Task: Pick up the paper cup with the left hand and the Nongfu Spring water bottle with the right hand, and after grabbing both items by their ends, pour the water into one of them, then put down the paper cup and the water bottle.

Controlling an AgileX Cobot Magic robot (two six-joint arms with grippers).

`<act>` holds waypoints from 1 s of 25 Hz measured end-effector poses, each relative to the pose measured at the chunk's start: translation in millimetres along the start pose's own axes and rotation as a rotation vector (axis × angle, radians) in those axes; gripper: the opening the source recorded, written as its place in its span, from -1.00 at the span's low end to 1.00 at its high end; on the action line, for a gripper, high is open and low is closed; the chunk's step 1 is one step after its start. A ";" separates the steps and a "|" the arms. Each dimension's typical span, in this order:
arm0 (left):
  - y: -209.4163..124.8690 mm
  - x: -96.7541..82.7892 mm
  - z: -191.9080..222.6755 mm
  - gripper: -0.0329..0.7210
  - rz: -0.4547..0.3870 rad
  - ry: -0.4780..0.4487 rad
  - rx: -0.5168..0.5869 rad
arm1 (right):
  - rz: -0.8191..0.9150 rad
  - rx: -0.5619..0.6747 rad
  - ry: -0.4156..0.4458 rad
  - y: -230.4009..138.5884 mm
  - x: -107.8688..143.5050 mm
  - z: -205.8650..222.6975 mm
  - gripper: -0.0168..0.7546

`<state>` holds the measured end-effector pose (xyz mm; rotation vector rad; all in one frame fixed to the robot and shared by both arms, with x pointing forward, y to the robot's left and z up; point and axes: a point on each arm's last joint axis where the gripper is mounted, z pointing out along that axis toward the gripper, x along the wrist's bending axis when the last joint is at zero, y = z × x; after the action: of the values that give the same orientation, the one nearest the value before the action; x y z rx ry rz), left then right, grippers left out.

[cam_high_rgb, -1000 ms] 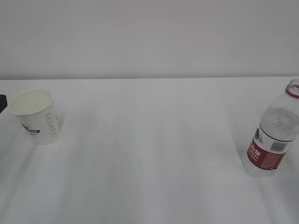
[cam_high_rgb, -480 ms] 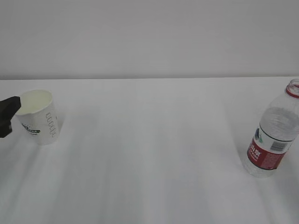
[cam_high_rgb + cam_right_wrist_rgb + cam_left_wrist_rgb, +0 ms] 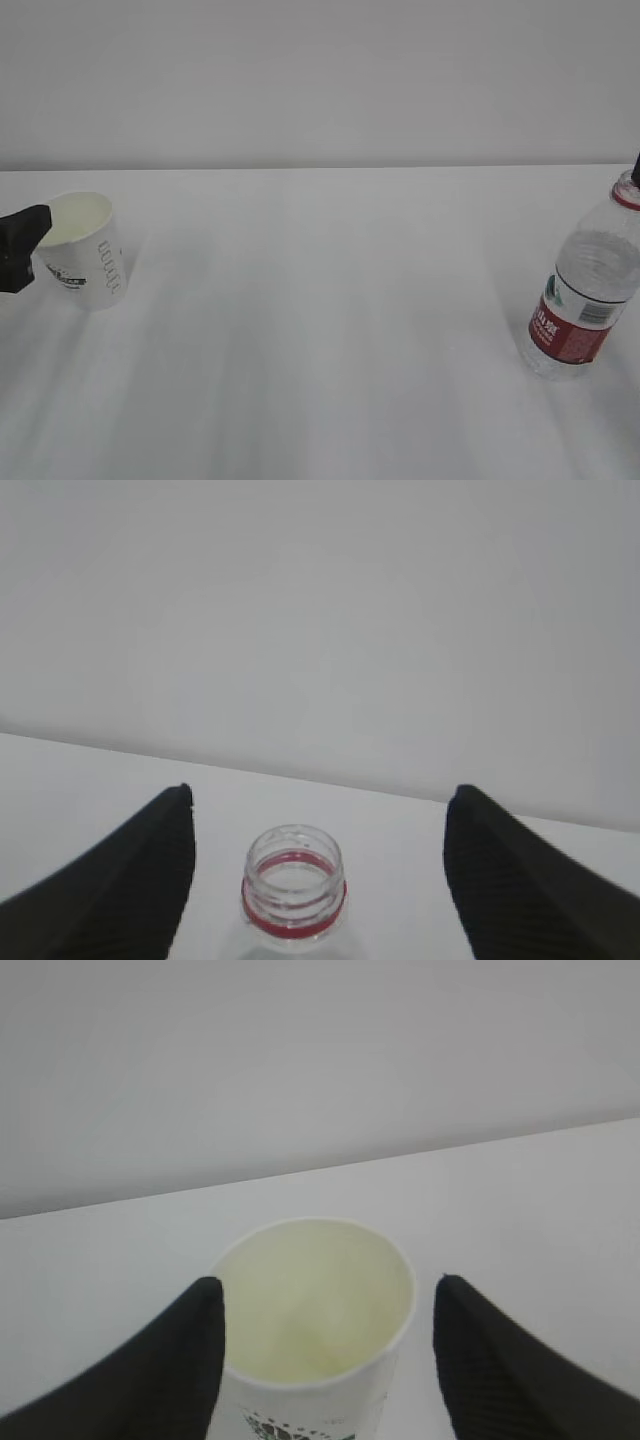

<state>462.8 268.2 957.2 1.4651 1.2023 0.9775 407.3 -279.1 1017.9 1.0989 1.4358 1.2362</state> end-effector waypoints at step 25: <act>-1.8 -6.6 3.1 0.38 0.002 -0.074 -0.021 | 0.064 0.128 0.044 -48.5 7.6 2.0 0.57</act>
<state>464.2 261.3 954.7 1.4735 1.1349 0.9265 405.0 -276.2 969.0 1.2189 1.5415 1.2334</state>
